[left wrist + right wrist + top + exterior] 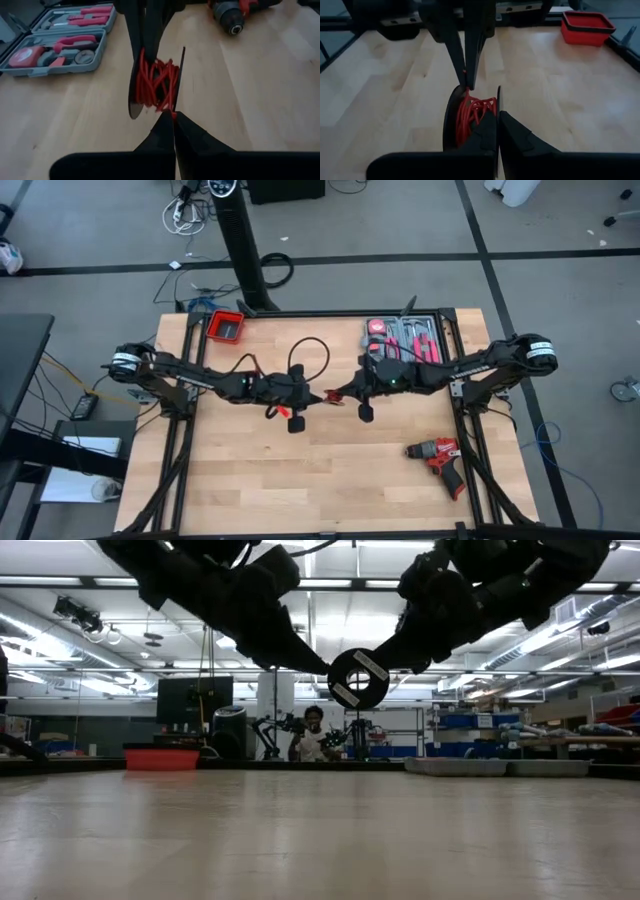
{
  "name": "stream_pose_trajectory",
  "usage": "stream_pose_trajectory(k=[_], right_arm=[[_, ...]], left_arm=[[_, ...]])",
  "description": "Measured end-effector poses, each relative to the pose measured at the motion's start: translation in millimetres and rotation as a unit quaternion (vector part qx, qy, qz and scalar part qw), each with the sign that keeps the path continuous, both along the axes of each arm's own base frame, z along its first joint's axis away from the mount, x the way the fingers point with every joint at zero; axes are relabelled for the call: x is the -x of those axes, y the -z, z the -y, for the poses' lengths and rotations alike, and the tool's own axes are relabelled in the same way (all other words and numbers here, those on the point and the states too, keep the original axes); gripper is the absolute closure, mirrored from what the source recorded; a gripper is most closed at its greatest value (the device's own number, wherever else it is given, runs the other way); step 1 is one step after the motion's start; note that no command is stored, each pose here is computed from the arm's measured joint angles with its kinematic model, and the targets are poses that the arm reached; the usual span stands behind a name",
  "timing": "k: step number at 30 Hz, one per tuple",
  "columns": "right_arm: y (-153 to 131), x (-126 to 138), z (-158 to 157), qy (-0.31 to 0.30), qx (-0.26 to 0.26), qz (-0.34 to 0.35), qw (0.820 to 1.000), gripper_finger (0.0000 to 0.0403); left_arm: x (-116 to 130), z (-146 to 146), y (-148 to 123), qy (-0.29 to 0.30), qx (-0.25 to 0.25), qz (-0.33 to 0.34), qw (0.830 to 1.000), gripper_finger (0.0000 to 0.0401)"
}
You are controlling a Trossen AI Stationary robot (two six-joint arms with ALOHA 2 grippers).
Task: Coil cords
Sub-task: Coil the red wire onto the black spool
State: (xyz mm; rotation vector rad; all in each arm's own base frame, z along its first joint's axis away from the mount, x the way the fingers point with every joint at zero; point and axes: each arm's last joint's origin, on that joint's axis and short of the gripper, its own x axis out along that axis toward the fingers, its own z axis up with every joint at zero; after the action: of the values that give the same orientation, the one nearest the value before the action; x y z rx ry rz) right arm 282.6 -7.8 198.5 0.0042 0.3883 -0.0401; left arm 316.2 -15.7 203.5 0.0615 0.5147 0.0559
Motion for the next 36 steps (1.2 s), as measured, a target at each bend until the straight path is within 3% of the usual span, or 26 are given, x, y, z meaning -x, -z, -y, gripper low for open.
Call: stream_pose_trajectory(k=[16, 27, 36], right_arm=[[3.5, 2.4, -1.8, 0.009, -0.02, 0.018, 1.0, 0.0402], [4.5, 2.7, -2.1, 0.005, -0.026, 0.013, 1.0, 0.0402], [2.8, 2.5, -2.4, -0.002, -0.028, 0.017, 0.999, 0.0402]], left_arm=[[-8.2, 0.3, 32.7, -0.002, -0.004, -0.002, 1.0, 0.0399], [-8.9, 0.1, 34.0, -0.008, -0.007, 0.0, 1.0, 0.0397], [-9.0, 0.1, 35.1, -0.009, -0.005, 0.005, 1.0, 0.0363]])
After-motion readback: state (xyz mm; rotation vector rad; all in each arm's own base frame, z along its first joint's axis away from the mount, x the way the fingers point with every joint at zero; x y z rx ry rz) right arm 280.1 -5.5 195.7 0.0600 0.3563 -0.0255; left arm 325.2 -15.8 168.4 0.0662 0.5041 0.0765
